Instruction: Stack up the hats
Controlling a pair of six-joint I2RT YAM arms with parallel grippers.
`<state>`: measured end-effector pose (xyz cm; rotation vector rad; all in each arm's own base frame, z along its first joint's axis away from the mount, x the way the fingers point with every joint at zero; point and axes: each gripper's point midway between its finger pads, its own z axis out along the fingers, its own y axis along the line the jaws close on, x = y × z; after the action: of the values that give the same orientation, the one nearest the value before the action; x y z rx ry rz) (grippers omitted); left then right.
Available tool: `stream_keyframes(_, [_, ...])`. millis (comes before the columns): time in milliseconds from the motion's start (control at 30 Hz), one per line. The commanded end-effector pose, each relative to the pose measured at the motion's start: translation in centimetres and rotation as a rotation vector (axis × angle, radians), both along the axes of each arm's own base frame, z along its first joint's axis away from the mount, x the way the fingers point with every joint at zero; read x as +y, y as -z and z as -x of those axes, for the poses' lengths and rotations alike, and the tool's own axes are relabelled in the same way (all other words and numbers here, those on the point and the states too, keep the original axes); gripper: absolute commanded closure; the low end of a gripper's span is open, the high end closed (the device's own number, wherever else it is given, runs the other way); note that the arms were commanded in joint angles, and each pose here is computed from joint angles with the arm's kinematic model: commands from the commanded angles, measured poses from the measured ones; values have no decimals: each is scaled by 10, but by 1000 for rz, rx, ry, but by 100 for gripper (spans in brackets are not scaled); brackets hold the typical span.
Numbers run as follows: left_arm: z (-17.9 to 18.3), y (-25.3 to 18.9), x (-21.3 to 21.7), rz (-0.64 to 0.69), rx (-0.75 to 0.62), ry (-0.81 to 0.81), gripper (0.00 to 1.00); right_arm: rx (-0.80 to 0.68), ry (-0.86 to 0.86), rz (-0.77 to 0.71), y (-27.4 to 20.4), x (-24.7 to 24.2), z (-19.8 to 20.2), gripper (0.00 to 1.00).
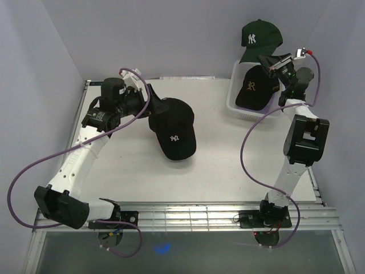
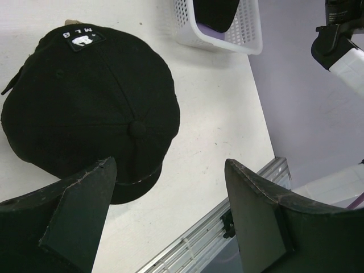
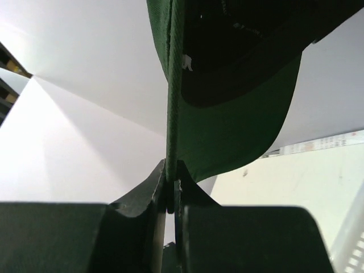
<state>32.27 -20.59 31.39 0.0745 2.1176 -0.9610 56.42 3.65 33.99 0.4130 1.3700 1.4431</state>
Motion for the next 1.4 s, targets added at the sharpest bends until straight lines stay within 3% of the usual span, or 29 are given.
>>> stream_keyframes(0, [0, -38, -1, 42, -76, -4, 13, -205, -59, -7, -89, 20, 43, 92])
stream_keyframes(267, [2, -96, -8, 145, -129, 10, 13, -215, -176, -85, -134, 85, 105, 92])
stream_keyframes(467, [14, -152, -9, 224, -201, 15, 13, -149, -323, -180, -135, 155, 151, 92])
stream_keyframes(833, [38, -187, 1, 283, -242, -7, 13, 6, -610, -303, -79, 263, 213, 92])
stream_keyframes(1000, [37, -186, 3, 273, -241, -19, 13, 40, -693, -368, -57, 288, 236, 92])
stream_keyframes(1367, [30, -172, 1, 248, -219, -21, 13, 60, -687, -363, -23, 284, 274, 92])
